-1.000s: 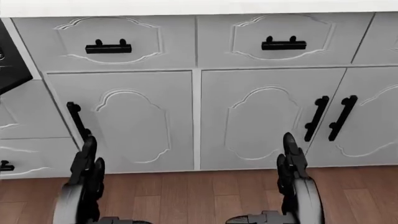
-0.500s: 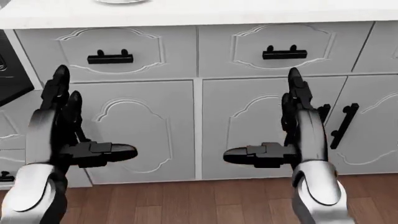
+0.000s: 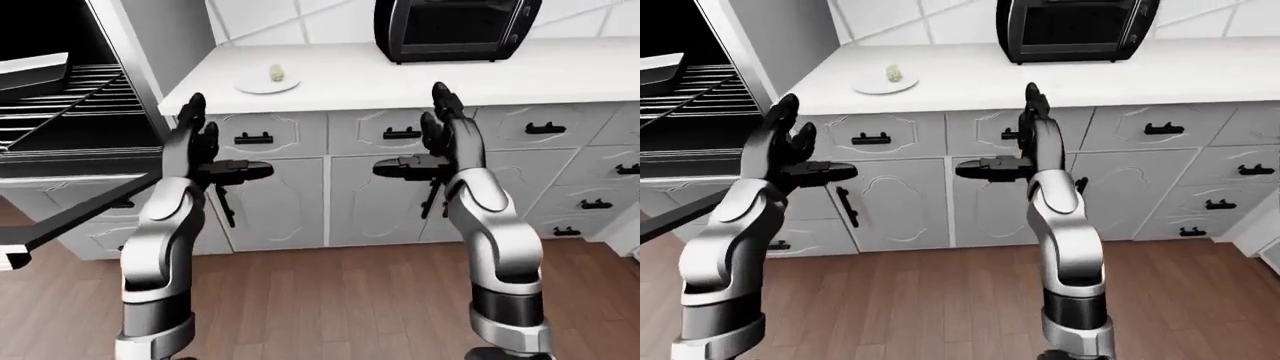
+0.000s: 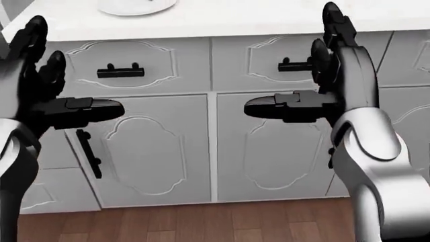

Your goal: Place the broccoli on the top rack of the oven.

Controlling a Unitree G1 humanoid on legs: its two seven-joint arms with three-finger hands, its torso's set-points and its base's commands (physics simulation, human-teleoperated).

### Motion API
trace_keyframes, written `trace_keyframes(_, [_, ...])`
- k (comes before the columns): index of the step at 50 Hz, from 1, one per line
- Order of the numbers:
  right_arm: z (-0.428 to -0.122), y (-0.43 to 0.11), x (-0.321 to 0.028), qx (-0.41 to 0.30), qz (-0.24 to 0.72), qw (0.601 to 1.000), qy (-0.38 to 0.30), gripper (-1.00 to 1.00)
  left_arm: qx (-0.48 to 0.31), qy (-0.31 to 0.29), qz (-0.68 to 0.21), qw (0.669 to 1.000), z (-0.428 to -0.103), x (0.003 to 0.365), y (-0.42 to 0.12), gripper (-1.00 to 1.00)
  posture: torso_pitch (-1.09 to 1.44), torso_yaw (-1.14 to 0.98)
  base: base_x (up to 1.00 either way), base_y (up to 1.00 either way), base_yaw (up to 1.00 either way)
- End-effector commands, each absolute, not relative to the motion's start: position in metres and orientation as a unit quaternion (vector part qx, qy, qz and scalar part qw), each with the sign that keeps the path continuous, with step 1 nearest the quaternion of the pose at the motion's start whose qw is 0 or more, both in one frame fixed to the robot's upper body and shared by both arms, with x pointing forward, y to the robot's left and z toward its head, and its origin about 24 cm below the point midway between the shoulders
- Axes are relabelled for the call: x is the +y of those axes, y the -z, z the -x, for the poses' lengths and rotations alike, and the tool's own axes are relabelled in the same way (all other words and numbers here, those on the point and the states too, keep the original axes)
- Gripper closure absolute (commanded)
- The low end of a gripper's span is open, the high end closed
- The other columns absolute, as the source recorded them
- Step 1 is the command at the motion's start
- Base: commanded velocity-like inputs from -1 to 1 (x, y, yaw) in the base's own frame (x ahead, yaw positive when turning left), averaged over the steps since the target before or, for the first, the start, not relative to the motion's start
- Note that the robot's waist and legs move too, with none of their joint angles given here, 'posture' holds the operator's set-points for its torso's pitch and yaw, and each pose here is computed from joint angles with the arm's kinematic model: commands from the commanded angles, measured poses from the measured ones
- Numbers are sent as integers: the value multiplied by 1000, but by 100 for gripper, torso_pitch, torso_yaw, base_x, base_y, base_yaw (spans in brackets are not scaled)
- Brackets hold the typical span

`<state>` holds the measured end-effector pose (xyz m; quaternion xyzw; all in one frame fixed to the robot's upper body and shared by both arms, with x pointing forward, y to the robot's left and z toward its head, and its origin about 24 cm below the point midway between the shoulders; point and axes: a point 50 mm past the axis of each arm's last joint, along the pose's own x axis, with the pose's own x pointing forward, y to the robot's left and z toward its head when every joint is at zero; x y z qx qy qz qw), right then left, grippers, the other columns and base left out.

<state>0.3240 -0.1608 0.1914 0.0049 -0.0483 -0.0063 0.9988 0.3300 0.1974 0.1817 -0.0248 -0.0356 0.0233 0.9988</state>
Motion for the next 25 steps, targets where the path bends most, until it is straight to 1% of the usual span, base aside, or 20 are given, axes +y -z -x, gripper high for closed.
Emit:
trace_keyframes(1, [-320,-215,-163,-100,-7,995,10,-100,-83,-14,22,996,-327,194,-204,-100,0,0,30,0,0])
trace_keyframes(25, [-317,-222,-162,-106,-9,994,6,-100,-85,-16,19,996,-327,195,-207,-100,0,0,37,0,0])
